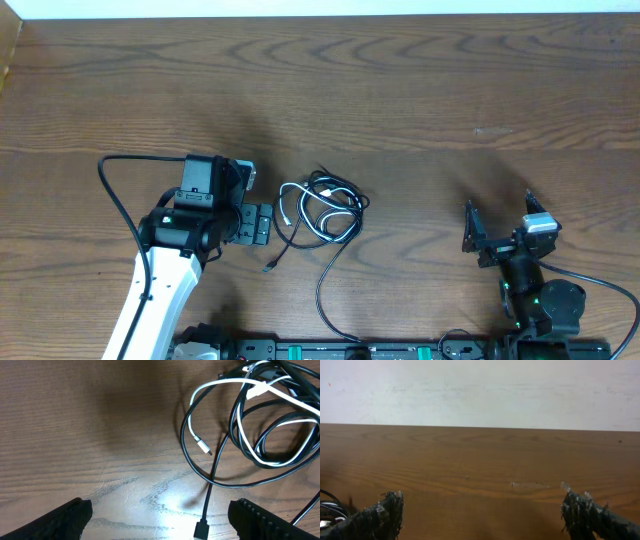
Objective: Untangle cables
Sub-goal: 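Reach the left gripper forward and lower it onto the cable bundle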
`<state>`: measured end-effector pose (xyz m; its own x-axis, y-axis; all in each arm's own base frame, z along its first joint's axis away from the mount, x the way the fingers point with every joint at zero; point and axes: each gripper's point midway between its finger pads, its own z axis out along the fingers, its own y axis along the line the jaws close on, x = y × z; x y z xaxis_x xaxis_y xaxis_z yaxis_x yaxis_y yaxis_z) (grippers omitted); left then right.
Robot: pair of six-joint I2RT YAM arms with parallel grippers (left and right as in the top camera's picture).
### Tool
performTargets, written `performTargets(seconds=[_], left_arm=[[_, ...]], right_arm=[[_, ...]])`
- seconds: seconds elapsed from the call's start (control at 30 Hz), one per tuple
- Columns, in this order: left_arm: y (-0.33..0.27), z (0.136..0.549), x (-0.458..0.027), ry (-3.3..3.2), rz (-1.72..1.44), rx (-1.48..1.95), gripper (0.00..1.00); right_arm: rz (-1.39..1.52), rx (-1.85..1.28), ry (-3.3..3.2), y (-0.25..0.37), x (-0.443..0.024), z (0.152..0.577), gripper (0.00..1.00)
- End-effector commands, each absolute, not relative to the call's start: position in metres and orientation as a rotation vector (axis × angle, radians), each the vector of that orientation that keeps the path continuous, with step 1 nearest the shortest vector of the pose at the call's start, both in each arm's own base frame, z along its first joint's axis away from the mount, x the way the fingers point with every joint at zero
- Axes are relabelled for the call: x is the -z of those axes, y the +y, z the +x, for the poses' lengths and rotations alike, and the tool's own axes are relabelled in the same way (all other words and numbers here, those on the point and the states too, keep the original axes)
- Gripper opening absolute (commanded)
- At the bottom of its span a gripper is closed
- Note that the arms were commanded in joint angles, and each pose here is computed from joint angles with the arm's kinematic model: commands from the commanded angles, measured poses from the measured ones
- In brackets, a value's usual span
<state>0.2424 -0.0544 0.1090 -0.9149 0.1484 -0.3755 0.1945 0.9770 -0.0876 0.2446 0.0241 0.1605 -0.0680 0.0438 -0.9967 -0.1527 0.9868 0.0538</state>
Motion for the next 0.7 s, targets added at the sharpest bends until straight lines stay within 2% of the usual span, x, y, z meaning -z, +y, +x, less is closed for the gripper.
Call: performTargets(seconds=[0.0,0.23,0.3,0.4,0.67], left_arm=[[-0.057,0.247,-0.118,2.718,0.257,0.182,0.92],[-0.058,0.253,-0.127,2.694,0.264,0.182,0.93],[-0.059,0.257,-0.134,2.673,0.267,0.182,0.97],[-0.061,0.265,-0.147,2.646,0.275,0.187,0.98],[-0.096,0.283,-0.165,2.674,0.496,0.190,0.98]], right_arm=[[-0.071,-0.165,1.640,0.023,-0.158,0.245,0.99],[-0.071,-0.165,1.640,0.023,-0.158,0.245,0.99],[-0.070,-0.165,1.641,0.023,-0.158,0.245,0.99],[-0.070,-0.165,1.641,0.023,-0.158,0.245,0.99],[-0.071,-0.165,1.641,0.023,-0.158,0.245,0.99]])
